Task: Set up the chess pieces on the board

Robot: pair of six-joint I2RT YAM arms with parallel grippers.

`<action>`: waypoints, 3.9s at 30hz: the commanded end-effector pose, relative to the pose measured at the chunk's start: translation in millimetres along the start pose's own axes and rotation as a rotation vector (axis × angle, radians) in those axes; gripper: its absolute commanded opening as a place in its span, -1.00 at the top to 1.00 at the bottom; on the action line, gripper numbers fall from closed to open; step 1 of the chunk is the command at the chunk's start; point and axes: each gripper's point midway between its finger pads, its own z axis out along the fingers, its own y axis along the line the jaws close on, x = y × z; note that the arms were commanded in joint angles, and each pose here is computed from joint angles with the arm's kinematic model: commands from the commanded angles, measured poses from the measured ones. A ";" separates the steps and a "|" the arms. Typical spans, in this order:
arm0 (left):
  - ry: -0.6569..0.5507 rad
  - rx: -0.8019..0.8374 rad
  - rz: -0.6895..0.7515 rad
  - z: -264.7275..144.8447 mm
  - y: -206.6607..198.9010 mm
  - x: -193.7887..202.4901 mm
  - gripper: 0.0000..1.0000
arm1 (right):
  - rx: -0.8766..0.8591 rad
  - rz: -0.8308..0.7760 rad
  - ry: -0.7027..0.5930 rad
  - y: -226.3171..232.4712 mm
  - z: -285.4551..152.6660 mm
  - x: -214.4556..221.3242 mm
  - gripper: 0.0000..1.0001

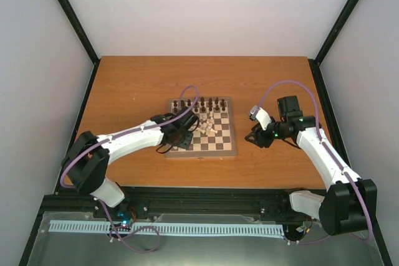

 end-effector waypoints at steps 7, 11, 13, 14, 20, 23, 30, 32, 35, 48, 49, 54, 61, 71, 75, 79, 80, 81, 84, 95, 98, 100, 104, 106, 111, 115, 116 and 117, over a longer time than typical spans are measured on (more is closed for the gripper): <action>-0.159 -0.091 -0.085 -26.5 13.5 -71.7 0.38 | -0.039 -0.006 0.010 6.6 4.6 4.5 -0.03; -0.141 -0.069 -0.096 -12.4 11.1 -84.0 0.35 | -0.036 -0.009 0.006 6.8 3.4 3.5 -0.03; -0.148 -0.090 -0.112 -7.0 15.4 -89.5 0.33 | -0.035 -0.011 0.006 6.7 3.3 3.4 -0.03; -0.148 -0.092 -0.118 -4.0 16.6 -91.4 0.32 | -0.036 -0.012 0.007 7.0 3.3 3.6 -0.03; -0.138 -0.110 -0.147 12.0 28.6 -101.4 0.32 | -0.042 -0.012 0.010 7.6 4.3 4.4 -0.03; -0.119 -0.097 -0.150 22.7 28.2 -104.3 0.34 | -0.046 -0.010 0.013 7.7 4.6 4.9 -0.03; -0.099 -0.096 -0.144 38.1 25.6 -111.5 0.50 | -0.052 -0.010 0.018 8.1 5.7 6.1 -0.03; -0.093 -0.101 -0.140 40.8 25.7 -111.2 0.57 | -0.056 -0.009 0.019 8.5 6.1 6.5 -0.03; -0.093 -0.103 -0.139 42.4 25.8 -111.1 0.64 | -0.058 -0.010 0.022 8.9 6.4 6.8 -0.03; -0.116 -0.090 -0.140 12.4 29.9 -101.8 0.82 | -0.056 -0.017 0.014 10.2 4.3 5.3 -0.04; -0.106 -0.088 -0.136 9.6 30.8 -94.4 0.82 | -0.056 -0.017 0.014 10.4 4.2 5.4 -0.04; -0.082 -0.050 -0.110 -10.7 25.1 -63.9 0.81 | -0.054 -0.018 0.013 10.1 4.0 5.0 -0.04; -0.034 -0.016 -0.061 -22.2 13.2 -28.3 0.81 | -0.053 -0.015 0.015 9.8 4.4 5.6 -0.04; 0.033 0.022 -0.022 -8.6 2.4 -7.2 0.81 | -0.050 -0.011 0.017 9.2 4.7 6.2 -0.04; 0.044 0.022 -0.015 -3.9 0.8 -5.4 0.81 | -0.049 -0.013 0.017 9.0 4.7 6.0 -0.04; 0.051 0.022 -0.010 -1.0 -0.3 -5.4 0.81 | -0.050 -0.011 0.018 8.9 4.9 6.3 -0.04; 0.051 0.020 -0.009 -0.4 -0.3 -5.7 0.81 | -0.050 -0.010 0.019 8.9 5.1 6.7 -0.04; 0.051 0.020 -0.009 0.2 -0.4 -5.9 0.81 | -0.051 -0.010 0.020 9.0 5.3 6.7 -0.05; 0.054 0.018 -0.006 2.1 -0.7 -6.5 0.81 | -0.052 -0.010 0.021 9.1 5.3 7.0 -0.05; 0.054 0.011 0.003 8.2 -3.4 -11.9 0.80 | -0.054 -0.010 0.022 9.3 5.5 7.3 -0.05; 0.049 0.012 0.003 8.4 -3.9 -14.1 0.79 | -0.054 -0.009 0.022 9.2 5.8 7.4 -0.05; 0.049 0.007 0.004 8.9 -3.8 -15.2 0.80 | -0.055 -0.010 0.022 9.4 5.6 7.4 -0.05; 0.040 -0.016 -0.002 9.6 -0.5 -17.9 0.79 | -0.055 -0.010 0.022 9.6 5.4 7.3 -0.05; 0.037 -0.035 -0.008 9.6 2.3 -19.4 0.80 | -0.053 -0.011 0.021 9.4 5.3 7.1 -0.05; 0.031 -0.061 -0.016 9.6 5.9 -22.0 0.80 | -0.055 -0.012 0.021 9.7 5.1 7.1 -0.05; 0.036 -0.057 -0.013 10.9 5.1 -21.3 0.73 | -0.058 -0.012 0.021 10.4 5.1 7.3 -0.06; 0.036 -0.056 -0.015 10.5 4.8 -21.6 0.69 | -0.057 -0.012 0.021 10.2 5.2 7.3 -0.06; 0.036 -0.055 -0.015 9.9 4.7 -21.7 0.64 | -0.058 -0.012 0.021 10.3 5.3 7.5 -0.06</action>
